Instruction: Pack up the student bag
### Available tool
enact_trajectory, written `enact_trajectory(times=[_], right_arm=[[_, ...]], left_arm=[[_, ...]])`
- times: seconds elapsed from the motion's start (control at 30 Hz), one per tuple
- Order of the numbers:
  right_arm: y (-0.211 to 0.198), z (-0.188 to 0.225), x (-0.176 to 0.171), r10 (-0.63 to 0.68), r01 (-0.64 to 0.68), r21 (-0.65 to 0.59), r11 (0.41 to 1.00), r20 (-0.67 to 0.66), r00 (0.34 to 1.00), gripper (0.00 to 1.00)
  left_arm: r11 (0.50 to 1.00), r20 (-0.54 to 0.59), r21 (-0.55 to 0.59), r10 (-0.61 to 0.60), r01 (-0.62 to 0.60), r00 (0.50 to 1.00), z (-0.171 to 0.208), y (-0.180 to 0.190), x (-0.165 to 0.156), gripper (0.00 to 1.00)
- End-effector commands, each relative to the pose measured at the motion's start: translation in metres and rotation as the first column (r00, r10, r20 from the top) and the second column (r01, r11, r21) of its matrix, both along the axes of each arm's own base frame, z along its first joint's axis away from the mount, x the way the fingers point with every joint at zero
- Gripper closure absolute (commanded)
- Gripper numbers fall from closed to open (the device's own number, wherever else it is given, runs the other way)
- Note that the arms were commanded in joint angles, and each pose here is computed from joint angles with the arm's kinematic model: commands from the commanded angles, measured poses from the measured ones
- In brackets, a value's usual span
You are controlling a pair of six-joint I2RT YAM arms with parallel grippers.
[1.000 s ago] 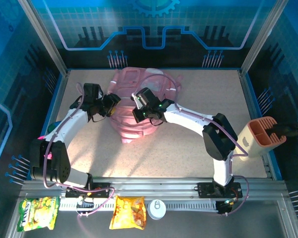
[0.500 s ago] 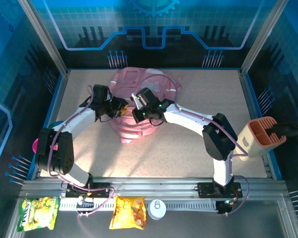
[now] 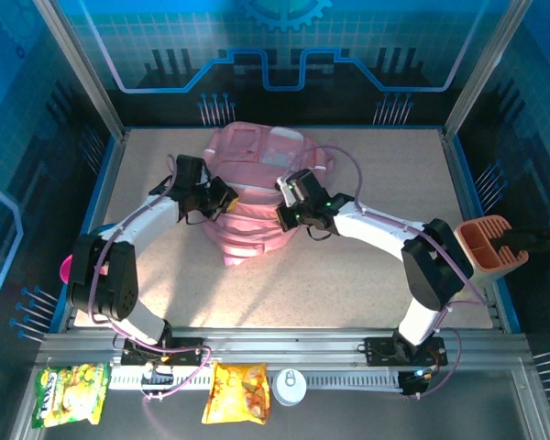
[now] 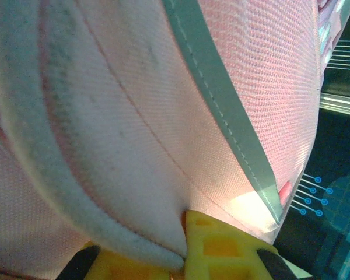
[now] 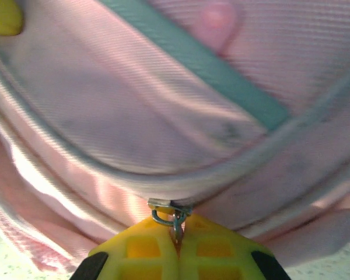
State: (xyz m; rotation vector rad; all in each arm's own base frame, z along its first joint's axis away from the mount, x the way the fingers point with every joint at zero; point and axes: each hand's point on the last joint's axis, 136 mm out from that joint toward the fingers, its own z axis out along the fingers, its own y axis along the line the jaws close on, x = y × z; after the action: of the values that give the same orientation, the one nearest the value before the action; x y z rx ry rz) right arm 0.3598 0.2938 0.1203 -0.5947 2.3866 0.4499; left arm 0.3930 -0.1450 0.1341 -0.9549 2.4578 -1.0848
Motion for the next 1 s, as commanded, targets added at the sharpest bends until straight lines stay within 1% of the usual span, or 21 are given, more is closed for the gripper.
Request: enact_trajectory(times=[0.0,0.03,0.1,0.17,0.27,0.37,0.47,0.6,0.63,0.67,0.7,0.73,0.77,0.8,0.83,0.9,0.97], right_arm=[[-0.024,0.005,0.003,0.011,-0.01,-0.05,0.999,0.018,1.0,1.0],[-0.026,0.005,0.005,0.02,-0.019,-0.044,0.999,0.007,1.0,0.99],[-0.03,0.003,0.011,0.036,-0.036,0.007,0.999,-0.046,0.998,0.98],[-0.037,0.002,0.021,0.029,-0.025,0.039,0.999,-0.083,0.996,0.97],[-0.05,0.002,0.041,-0.002,0.003,0.012,1.0,-0.093,0.996,0.97],[-0.06,0.008,0.061,-0.052,0.054,0.013,0.998,-0.082,0.995,0.96],[-0.074,0.017,0.076,-0.137,0.138,0.015,0.99,-0.067,0.988,0.96],[-0.096,0.026,0.076,-0.231,0.232,0.017,0.973,-0.047,0.972,0.96],[-0.099,0.029,0.072,-0.235,0.236,0.019,0.972,-0.042,0.971,0.94],[-0.101,0.035,0.068,-0.238,0.239,0.026,0.971,-0.033,0.971,0.88],[-0.103,0.04,0.063,-0.24,0.24,0.036,0.97,-0.025,0.971,0.79],[-0.106,0.047,0.058,-0.249,0.249,0.049,0.967,-0.02,0.968,0.68],[-0.11,0.056,0.053,-0.266,0.266,0.067,0.961,-0.012,0.964,0.55],[-0.115,0.066,0.048,-0.283,0.282,0.084,0.956,-0.001,0.959,0.45],[-0.121,0.073,0.043,-0.301,0.299,0.094,0.95,0.01,0.954,0.39],[-0.145,0.089,0.035,-0.382,0.375,0.099,0.922,0.061,0.922,0.25],[-0.175,0.098,0.028,-0.464,0.457,0.083,0.886,0.119,0.878,0.13]], left_arm=[[0.996,0.027,0.06,-0.067,0.065,0.997,0.0,0.005,0.004,1.0],[0.994,0.022,0.064,-0.087,0.086,0.996,-0.001,0.004,0.002,1.0],[0.988,0.01,0.078,-0.131,0.13,0.991,-0.004,0.002,-0.002,1.0],[0.983,0.002,0.103,-0.154,0.153,0.988,-0.006,0.003,-0.006,1.0],[0.974,0.011,0.123,-0.19,0.188,0.982,-0.004,0.002,-0.007,1.0],[0.96,0.015,0.137,-0.247,0.243,0.969,-0.002,-0.003,-0.006,1.0],[0.938,0.006,0.163,-0.312,0.307,0.95,-0.002,-0.012,-0.006,1.0],[0.925,0.025,0.165,-0.351,0.343,0.936,0.004,-0.025,-0.002,1.0],[0.926,0.036,0.164,-0.35,0.34,0.936,0.007,-0.027,-0.001,0.9],[0.929,0.055,0.165,-0.344,0.331,0.937,0.012,-0.027,0.001,0.81],[0.932,0.082,0.175,-0.335,0.317,0.939,0.019,-0.026,0.004,0.73],[0.934,0.098,0.191,-0.325,0.302,0.941,0.024,-0.023,0.005,0.66],[0.936,0.12,0.214,-0.311,0.281,0.943,0.03,-0.019,0.008,0.58],[0.936,0.144,0.238,-0.299,0.26,0.943,0.038,-0.014,0.009,0.51],[0.933,0.165,0.266,-0.29,0.24,0.943,0.044,-0.01,0.011,0.44],[0.92,0.197,0.352,-0.251,0.171,0.948,0.051,0.008,0.015,0.29],[0.9,0.238,0.425,-0.216,0.098,0.947,0.058,0.027,0.016,0.19]])
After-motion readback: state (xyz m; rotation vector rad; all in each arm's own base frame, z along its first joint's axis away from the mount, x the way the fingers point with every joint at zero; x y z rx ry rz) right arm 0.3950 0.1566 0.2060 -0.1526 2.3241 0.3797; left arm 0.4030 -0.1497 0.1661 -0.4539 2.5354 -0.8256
